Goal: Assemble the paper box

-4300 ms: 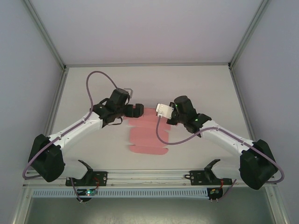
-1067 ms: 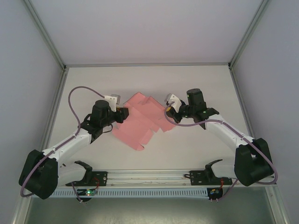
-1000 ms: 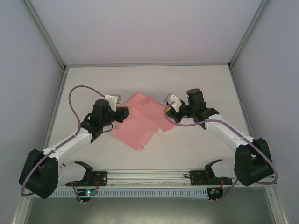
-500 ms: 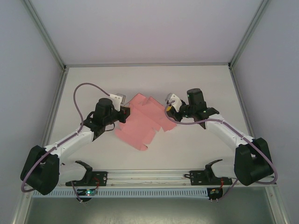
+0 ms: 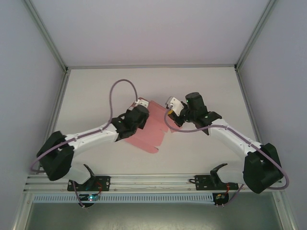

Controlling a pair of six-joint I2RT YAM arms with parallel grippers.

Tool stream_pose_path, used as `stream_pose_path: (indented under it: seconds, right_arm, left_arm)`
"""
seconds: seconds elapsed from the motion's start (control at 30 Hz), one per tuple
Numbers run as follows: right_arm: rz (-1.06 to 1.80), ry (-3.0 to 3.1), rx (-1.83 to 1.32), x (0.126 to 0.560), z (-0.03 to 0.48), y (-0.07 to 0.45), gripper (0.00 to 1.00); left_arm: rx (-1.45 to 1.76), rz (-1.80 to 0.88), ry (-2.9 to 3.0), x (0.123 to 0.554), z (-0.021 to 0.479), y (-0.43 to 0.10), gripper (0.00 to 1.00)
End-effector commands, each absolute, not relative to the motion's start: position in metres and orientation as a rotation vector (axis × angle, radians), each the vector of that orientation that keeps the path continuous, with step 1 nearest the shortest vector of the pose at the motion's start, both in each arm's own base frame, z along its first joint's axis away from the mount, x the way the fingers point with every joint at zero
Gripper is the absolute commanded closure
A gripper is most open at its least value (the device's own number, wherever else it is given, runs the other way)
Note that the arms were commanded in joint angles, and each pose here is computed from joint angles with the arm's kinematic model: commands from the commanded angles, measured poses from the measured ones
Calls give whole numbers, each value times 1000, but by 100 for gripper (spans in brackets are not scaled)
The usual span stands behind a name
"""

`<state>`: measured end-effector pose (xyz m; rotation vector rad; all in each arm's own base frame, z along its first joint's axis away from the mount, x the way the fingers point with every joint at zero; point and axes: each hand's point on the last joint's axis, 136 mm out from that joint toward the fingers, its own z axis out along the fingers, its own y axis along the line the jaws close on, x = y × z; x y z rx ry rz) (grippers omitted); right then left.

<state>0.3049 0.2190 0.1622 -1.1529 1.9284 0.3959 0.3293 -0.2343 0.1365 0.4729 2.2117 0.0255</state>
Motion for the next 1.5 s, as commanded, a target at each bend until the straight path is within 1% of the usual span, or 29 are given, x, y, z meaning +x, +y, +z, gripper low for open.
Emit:
stream_pose_path:
  seconds: [0.0,0.07,0.17,0.33,0.5,0.6,0.67,0.73,0.8,0.83,0.9,0.97,1.0,1.03,1.07,1.1,1.13,1.27,1.47]
  right_arm:
    - [411,1875,-1146,303,178,229,100]
    - [411,1866,-1157,300,178,231,100]
    - [404,1862,-1171,299,175,231,100]
    - [373,1875,-1188,300,168,228,100]
    - [324,1877,-1196,302,164,223,100]
    - [312,1876,-1201,302,163,222,100]
    - [317,1871,-1206,303,162,223,100]
    - [312,1867,-1214,302,161,224,100]
    - [295,1866,-1216,304,162,223,100]
    - [289,1864,-1220,304,162,223,100]
    - [274,1850,-1231,303,163,223,100]
    - [251,1835,-1251,303,162,224,100]
    - [232,1829,-1256,304,161,224,100]
    - [210,1820,-1270,305,160,225,100]
    - [184,1815,-1281,306,159,224,100]
    - [152,1814,-1284,308,159,224,100]
    - [125,1812,-1293,310,158,223,100]
    - [57,1797,-1341,314,154,225,100]
    - [-73,1710,-1422,321,145,234,100]
  left_arm:
    - [535,116,2118,332,155,-268,100]
    - [555,133,2122,333,151,-279,100]
    - [564,15,2141,332,146,-300,100]
    - [538,-110,2148,329,144,-316,100]
    - [520,-153,2153,325,136,-316,100]
    - [512,-164,2151,322,138,-312,100]
    - [499,-178,2154,320,139,-311,97]
    - [477,-184,2160,318,140,-307,90]
    - [456,-188,2179,315,140,-303,86]
    - [440,-192,2187,313,140,-299,83]
    - [419,-196,2199,307,140,-291,74]
    - [394,-211,2208,299,142,-281,63]
    - [382,-226,2209,295,145,-277,55]
    - [384,-253,2211,288,146,-273,44]
    - [386,-277,2210,282,149,-270,36]
    - [381,-304,2209,277,151,-266,22]
    - [385,-335,2207,270,154,-262,1]
    - [320,-360,2198,250,164,-233,0]
    - [126,-190,2179,244,178,-173,0]
